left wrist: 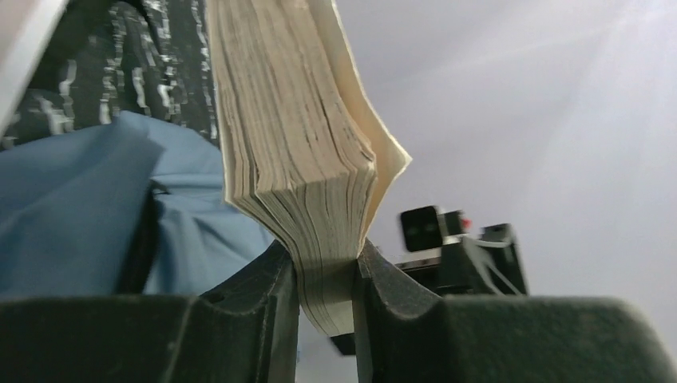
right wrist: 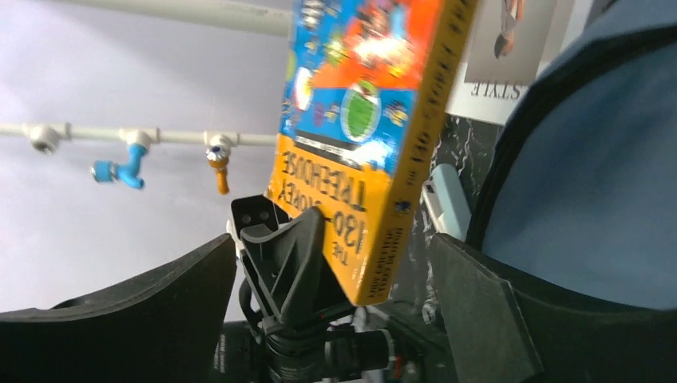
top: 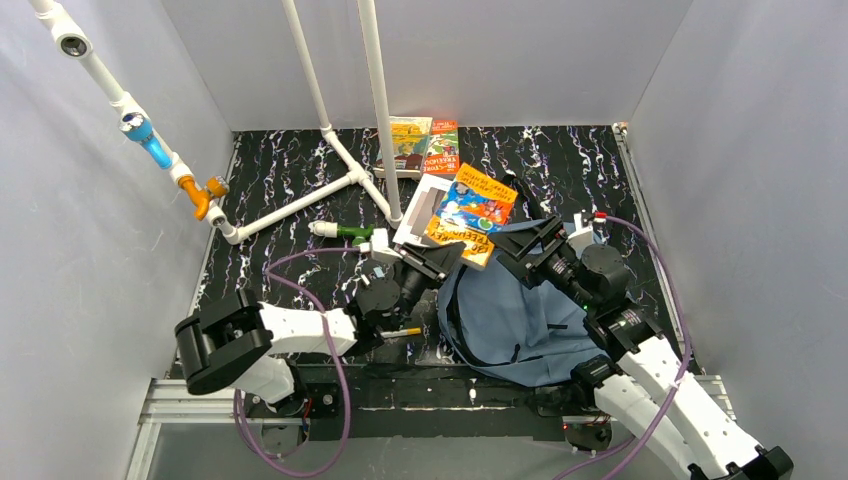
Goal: Pack the student bag
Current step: Pick up the book from the center of the board.
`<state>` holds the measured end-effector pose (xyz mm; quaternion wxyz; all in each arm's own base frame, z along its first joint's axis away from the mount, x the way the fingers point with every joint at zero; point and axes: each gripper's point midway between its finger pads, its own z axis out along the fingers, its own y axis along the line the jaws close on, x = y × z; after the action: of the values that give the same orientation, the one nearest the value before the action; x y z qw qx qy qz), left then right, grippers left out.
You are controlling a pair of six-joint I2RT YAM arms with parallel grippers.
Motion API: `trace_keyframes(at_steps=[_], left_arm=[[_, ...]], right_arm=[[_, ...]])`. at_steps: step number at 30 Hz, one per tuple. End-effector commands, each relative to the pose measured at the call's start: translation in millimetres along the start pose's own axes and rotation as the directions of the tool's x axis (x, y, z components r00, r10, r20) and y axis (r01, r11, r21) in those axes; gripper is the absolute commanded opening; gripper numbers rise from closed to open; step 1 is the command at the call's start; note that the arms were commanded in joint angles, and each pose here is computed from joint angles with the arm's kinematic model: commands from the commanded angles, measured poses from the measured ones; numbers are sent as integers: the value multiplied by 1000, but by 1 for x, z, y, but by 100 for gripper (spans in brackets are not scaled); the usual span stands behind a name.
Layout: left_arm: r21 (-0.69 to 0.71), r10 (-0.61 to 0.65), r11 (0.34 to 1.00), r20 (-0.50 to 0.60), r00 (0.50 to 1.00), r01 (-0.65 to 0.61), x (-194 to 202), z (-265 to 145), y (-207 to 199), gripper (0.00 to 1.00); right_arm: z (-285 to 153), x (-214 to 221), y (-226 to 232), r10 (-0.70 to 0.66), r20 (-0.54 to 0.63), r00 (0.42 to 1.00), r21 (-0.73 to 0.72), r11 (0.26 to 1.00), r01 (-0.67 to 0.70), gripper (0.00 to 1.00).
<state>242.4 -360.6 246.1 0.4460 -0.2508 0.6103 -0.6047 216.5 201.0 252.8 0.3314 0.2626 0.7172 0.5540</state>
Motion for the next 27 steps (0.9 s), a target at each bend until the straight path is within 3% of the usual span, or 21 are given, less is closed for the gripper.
trace_keyframes(at_steps=[1,6,12,16,19,23,24,26,27], left_arm=[[79,-27,997,64,998,22,-34,-21,-26,0],[173,-71,982,-54,996,79,-31,-50,-47,0],[253,-82,963,-66,994,96,-45,-74,-64,0],[261,-101,956,-135,986,134,-34,-78,-67,0],[231,-139,956,-189,972,182,-23,-77,-60,0],[212,-142,960,-199,970,185,-18,-74,-54,0],[215,-139,960,-194,971,180,-18,-74,-56,0],[209,-131,963,-178,975,167,-20,-71,-57,0],[189,-127,969,-166,978,158,-22,-68,-54,6]], right_arm=[[-12,5,32,-332,-16,943,-140,935,326,98],[-4,17,56,-256,-75,964,-269,936,227,98],[6,14,53,-234,-81,969,-228,951,210,98],[7,10,55,-164,-60,985,-259,955,143,96],[8,9,67,-111,-59,992,-324,942,86,82],[13,13,69,-49,-105,993,-349,937,9,55],[13,14,68,-26,-118,993,-349,937,-17,43],[14,15,61,26,-134,991,-330,941,-69,8],[14,15,58,53,-137,989,-324,941,-95,1]])
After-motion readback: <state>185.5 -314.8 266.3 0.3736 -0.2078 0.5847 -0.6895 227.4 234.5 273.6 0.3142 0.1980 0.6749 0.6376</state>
